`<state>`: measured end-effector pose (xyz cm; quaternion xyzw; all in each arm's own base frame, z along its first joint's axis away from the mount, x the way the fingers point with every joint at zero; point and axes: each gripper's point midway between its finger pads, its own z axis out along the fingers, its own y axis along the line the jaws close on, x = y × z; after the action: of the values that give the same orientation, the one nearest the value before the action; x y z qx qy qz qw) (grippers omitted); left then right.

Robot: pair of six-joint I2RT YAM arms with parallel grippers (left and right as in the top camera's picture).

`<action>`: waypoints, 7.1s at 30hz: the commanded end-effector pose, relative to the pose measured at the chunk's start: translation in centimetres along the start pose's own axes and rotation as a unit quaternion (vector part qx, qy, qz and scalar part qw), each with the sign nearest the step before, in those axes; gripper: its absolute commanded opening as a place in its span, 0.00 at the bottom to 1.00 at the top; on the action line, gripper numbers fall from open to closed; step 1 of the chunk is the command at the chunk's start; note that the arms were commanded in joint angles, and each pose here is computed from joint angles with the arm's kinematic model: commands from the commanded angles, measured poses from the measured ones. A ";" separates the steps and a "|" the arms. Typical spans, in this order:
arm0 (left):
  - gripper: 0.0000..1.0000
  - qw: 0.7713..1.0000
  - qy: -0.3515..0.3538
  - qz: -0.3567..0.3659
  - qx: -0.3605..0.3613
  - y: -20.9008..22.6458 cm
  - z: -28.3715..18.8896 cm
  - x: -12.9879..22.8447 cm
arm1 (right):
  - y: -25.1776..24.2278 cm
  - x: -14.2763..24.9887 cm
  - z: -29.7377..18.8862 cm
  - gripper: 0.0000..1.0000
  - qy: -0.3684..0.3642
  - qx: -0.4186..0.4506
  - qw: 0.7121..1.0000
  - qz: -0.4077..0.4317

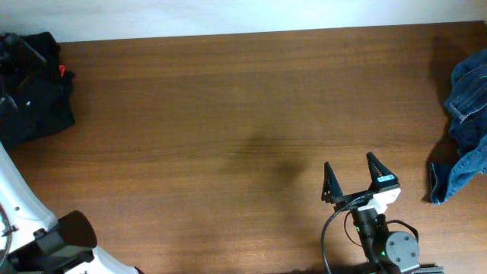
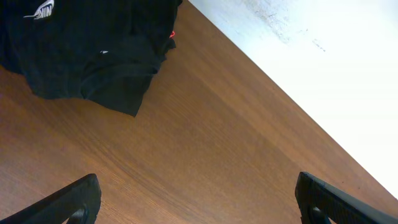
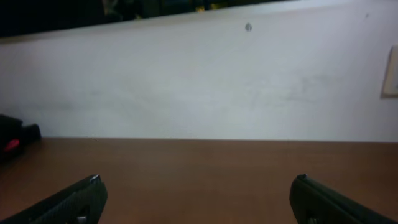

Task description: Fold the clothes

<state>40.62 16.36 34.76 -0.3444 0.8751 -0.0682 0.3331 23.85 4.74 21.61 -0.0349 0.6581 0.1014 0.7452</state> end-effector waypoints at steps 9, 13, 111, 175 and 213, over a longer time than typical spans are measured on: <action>0.99 1.000 0.006 0.003 0.004 -0.2 0.2 0.2 | -0.6 3.4 -0.1 0.99 0.051 0.011 0.998 -0.028; 0.99 1.000 0.006 0.003 0.004 -0.2 0.2 0.2 | -0.8 5.5 -0.4 0.99 0.095 0.012 0.994 -0.044; 0.99 0.973 -0.119 0.125 0.153 1.1 1.5 23.9 | -0.8 5.9 -0.5 0.99 0.104 0.011 0.993 -0.050; 0.99 0.853 -0.358 0.339 0.172 2.7 2.6 29.9 | -0.8 5.9 -0.5 0.99 0.104 0.011 0.993 -0.050; 1.00 0.853 -0.358 0.339 0.172 2.7 2.6 29.9 | -4.5 5.6 -0.8 0.99 0.101 0.086 0.990 -0.052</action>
<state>24.59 -0.57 15.86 0.0272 0.7337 0.0219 0.6786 24.59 1.57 15.77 -0.0244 0.7328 0.0152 0.6798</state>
